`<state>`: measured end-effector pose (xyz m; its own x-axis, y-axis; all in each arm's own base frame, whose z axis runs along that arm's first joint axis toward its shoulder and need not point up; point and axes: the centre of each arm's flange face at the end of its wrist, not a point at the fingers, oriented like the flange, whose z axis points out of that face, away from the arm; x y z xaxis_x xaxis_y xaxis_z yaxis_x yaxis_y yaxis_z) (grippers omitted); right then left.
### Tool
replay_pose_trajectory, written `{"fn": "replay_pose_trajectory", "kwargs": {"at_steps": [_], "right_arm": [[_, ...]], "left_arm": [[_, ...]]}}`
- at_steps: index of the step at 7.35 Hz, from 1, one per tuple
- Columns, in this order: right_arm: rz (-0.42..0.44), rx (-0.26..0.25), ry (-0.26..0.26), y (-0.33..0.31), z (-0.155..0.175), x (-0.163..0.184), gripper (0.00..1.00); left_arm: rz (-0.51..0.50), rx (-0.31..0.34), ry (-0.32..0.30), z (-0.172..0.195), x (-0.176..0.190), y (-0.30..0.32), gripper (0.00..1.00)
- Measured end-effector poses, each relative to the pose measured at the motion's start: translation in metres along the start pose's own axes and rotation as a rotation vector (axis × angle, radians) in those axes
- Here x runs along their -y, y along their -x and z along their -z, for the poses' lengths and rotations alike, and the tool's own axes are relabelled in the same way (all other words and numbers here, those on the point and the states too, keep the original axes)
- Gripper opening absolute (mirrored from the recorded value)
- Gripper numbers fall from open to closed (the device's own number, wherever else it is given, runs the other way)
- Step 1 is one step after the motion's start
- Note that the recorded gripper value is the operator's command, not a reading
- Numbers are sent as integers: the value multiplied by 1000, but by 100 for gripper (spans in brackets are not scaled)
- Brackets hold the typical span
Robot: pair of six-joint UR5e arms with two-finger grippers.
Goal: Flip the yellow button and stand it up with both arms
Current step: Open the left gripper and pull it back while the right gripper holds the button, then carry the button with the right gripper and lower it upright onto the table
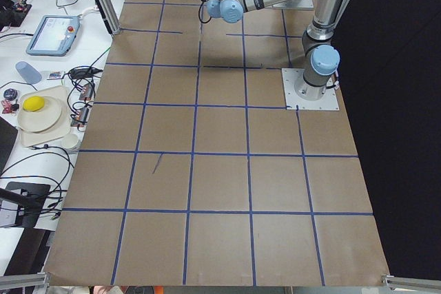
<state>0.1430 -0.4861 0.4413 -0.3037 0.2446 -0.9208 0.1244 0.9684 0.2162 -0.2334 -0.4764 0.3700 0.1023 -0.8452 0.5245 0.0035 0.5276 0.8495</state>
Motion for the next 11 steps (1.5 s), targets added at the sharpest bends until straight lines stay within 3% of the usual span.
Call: {"fn": "replay_pose_trajectory", "kwargs": {"at_steps": [1, 2, 5, 6, 7, 8, 10, 11], "right_arm": [[-1, -3, -1, 0, 1, 0, 24], [-2, -7, -2, -1, 2, 1, 24], [13, -24, -22, 0, 11, 5, 24], [35, -56, -55, -2, 25, 11, 24], [69, -122, -91, -7, 40, 17, 24], [126, -261, -126, -16, 52, 23, 24], [219, -597, -158, -41, 71, 30, 20], [291, -740, -119, -58, 79, 32, 18]], "left_arm": [[-3, 1, 1, -1, -1, -1, 84], [-4, -1, 2, -1, -4, -5, 95], [48, 10, -1, 3, -16, -11, 95], [41, 43, -7, 7, -23, -16, 93], [7, 127, -33, 14, -28, -23, 94], [-39, 259, -110, 34, -27, -32, 99], [-167, 597, -439, 93, -14, -48, 99], [-242, 783, -611, 116, -13, -53, 99]]}}
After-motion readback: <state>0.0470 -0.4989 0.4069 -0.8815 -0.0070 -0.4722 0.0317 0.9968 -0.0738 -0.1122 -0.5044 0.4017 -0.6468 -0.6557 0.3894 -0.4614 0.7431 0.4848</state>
